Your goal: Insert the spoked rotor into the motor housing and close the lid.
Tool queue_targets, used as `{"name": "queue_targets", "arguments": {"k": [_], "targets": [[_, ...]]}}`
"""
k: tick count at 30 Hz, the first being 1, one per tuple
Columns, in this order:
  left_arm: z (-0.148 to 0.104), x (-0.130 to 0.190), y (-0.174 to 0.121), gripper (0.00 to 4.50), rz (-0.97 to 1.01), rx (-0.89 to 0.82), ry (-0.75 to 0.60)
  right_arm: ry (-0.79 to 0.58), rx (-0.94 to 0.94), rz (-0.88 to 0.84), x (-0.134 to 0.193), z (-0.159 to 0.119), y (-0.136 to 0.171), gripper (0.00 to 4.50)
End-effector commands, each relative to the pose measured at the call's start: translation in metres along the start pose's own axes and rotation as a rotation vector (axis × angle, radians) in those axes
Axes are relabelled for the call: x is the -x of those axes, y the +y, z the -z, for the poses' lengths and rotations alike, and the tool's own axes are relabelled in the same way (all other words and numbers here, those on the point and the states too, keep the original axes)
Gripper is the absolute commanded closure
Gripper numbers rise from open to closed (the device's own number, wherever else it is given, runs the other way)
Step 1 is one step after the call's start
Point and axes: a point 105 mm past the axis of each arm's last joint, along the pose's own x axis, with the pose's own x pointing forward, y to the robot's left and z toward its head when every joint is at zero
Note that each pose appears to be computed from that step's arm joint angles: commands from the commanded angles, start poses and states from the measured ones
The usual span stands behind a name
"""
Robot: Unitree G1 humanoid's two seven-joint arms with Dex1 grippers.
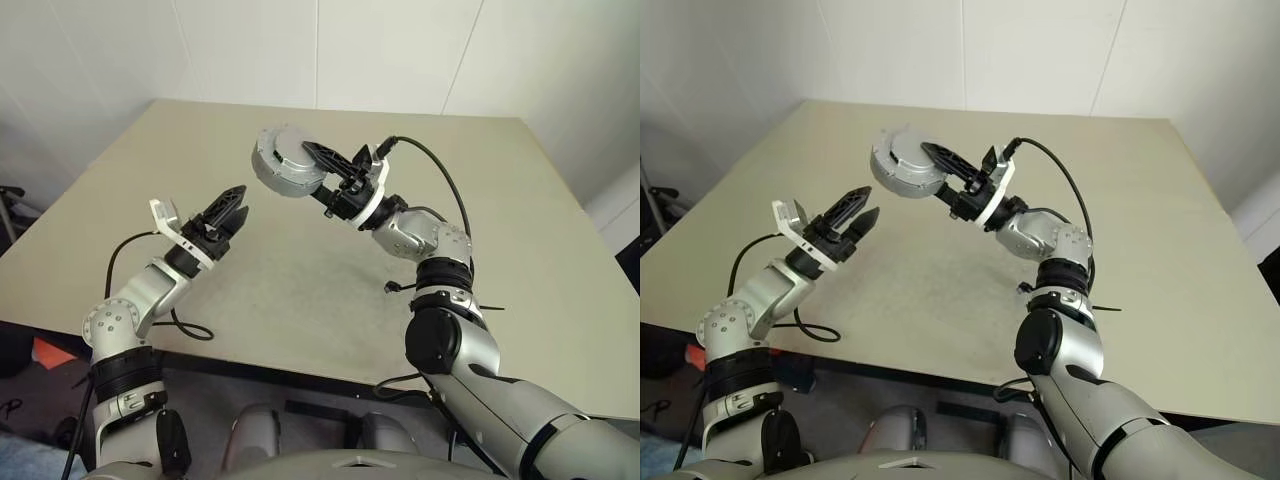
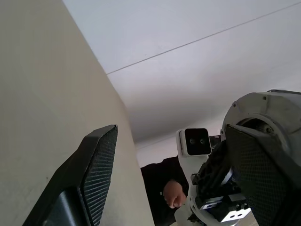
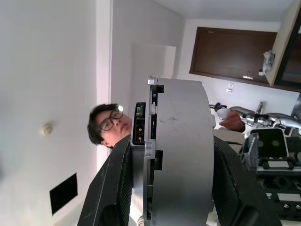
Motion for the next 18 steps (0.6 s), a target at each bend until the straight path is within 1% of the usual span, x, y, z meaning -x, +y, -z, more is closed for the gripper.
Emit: {"name": "queue_targets", "arguments": {"k": [1, 18], "targets": [[-0.0045, -0.0014, -0.0116, 0.67, 0.040, -0.026, -0.006, 0.019, 0.051, -0.110, -0.0041, 0.0006, 0.0262, 2.30], [-0.0044, -0.0024, -0.0094, 0.67, 0.028, -0.036, 0.003, -0.001, 0.061, -0.103, -0.0044, -0.0038, 0.0271, 2.30]]}}
